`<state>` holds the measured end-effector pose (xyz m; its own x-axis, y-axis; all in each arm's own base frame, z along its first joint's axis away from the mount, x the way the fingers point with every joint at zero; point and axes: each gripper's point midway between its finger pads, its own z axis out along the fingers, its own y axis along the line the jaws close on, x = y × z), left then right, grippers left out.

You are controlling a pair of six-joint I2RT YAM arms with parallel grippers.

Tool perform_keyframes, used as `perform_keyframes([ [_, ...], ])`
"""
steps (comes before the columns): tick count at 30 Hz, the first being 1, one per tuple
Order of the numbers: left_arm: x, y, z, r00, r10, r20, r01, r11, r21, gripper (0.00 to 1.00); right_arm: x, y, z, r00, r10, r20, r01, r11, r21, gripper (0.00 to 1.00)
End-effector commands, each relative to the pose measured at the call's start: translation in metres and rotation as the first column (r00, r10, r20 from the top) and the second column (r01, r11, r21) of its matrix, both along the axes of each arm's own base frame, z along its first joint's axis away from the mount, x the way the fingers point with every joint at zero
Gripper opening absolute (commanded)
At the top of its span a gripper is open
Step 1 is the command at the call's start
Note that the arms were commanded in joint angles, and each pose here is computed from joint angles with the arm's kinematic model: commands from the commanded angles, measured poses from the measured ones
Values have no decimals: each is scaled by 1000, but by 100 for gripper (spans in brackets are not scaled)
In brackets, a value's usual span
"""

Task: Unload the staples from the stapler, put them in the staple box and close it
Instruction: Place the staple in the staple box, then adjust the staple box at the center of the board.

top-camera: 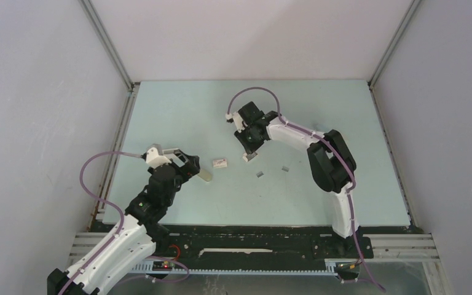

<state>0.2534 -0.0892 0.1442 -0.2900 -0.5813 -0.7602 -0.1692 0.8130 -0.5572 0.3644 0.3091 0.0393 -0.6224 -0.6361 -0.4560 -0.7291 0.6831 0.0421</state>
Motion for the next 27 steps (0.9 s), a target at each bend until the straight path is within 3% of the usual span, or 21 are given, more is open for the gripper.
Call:
perform_keyframes([
  [1, 4, 2, 16, 999, 19, 48, -18, 1000, -17, 100, 8, 2, 70, 992, 35, 124, -46, 995, 92, 31],
  [9, 7, -6, 44, 991, -11, 130, 22, 996, -85, 100, -20, -11, 98, 977, 198, 73, -210, 949, 234, 23],
  [17, 12, -33, 51, 983, -120, 137, 138, 982, -132, 100, -18, -9, 74, 979, 201, -30, -186, 946, 265, 14],
  [23, 16, -61, 48, 966, -220, 134, 243, 952, -185, 100, -9, -11, 62, 981, 178, -77, -151, 950, 272, 16],
  [27, 22, -83, 37, 952, -296, 80, 306, 928, -212, 100, -1, -20, 65, 984, 150, -92, -116, 947, 300, 26],
])
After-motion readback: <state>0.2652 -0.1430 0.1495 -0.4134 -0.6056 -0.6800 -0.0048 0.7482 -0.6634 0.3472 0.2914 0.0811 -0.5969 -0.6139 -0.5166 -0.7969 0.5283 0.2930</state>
